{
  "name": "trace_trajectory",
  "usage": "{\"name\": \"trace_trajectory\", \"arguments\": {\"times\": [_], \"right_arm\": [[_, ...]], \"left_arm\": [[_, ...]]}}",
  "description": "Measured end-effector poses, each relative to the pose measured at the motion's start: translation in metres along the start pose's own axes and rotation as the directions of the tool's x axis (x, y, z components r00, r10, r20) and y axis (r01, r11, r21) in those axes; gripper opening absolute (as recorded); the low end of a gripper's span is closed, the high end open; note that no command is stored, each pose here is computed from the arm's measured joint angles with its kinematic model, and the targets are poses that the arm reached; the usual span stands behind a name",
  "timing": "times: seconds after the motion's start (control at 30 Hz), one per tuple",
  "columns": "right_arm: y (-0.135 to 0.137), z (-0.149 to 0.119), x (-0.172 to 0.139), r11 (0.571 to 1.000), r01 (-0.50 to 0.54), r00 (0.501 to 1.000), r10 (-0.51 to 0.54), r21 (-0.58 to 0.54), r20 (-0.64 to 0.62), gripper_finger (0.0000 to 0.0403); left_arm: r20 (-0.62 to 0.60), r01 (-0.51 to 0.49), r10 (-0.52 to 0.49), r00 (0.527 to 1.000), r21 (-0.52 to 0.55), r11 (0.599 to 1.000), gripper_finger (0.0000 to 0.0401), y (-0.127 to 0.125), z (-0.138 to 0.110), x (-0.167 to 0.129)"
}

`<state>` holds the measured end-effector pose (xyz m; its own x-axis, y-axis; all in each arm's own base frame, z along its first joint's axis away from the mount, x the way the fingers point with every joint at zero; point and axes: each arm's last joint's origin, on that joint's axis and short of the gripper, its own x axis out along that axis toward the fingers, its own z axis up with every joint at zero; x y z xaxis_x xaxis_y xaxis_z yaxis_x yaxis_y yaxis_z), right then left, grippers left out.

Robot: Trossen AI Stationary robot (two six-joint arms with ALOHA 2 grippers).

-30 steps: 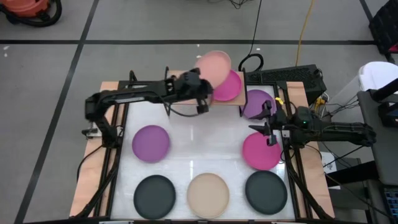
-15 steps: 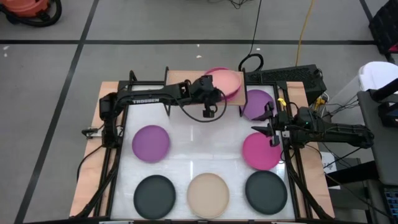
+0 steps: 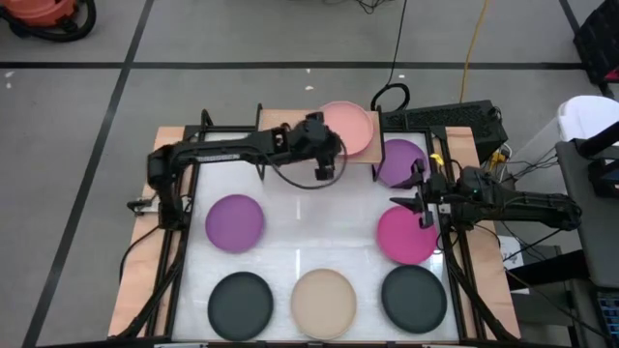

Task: Place and stack plates onto a shelf
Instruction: Stack the right purple plate on top of the light orange plate on the shelf

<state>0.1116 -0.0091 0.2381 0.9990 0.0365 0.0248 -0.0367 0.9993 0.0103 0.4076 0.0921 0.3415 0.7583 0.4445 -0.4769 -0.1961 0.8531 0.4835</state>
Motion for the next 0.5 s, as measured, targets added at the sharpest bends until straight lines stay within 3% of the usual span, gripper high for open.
{"name": "trace_trajectory", "arguments": {"times": [0.17,0.23,0.4,0.5], "right_arm": [[-0.001,-0.011,-0.001,1.000,0.029,0.993,-0.030,-0.012,-0.111,0.0144],[-0.002,-0.017,-0.001,0.997,0.073,0.983,-0.073,-0.007,-0.171,0.0144],[-0.004,-0.028,-0.004,0.988,0.156,0.947,-0.144,0.019,-0.288,0.0144],[-0.008,-0.033,-0.004,0.950,0.308,0.900,-0.271,0.059,-0.340,0.0144]], "left_arm": [[0.121,-0.011,0.030,0.992,-0.155,0.988,0.0176,0.015,0.008,-0.047],[0.233,-0.035,0.084,0.969,-0.208,0.977,0.0161,0.019,0.005,-0.060],[0.408,-0.002,0.149,0.901,-0.339,0.941,0.0134,0.009,-0.035,-0.084],[0.527,0.096,0.172,0.832,-0.443,0.892,0.0130,-0.008,-0.062,-0.089]]}}
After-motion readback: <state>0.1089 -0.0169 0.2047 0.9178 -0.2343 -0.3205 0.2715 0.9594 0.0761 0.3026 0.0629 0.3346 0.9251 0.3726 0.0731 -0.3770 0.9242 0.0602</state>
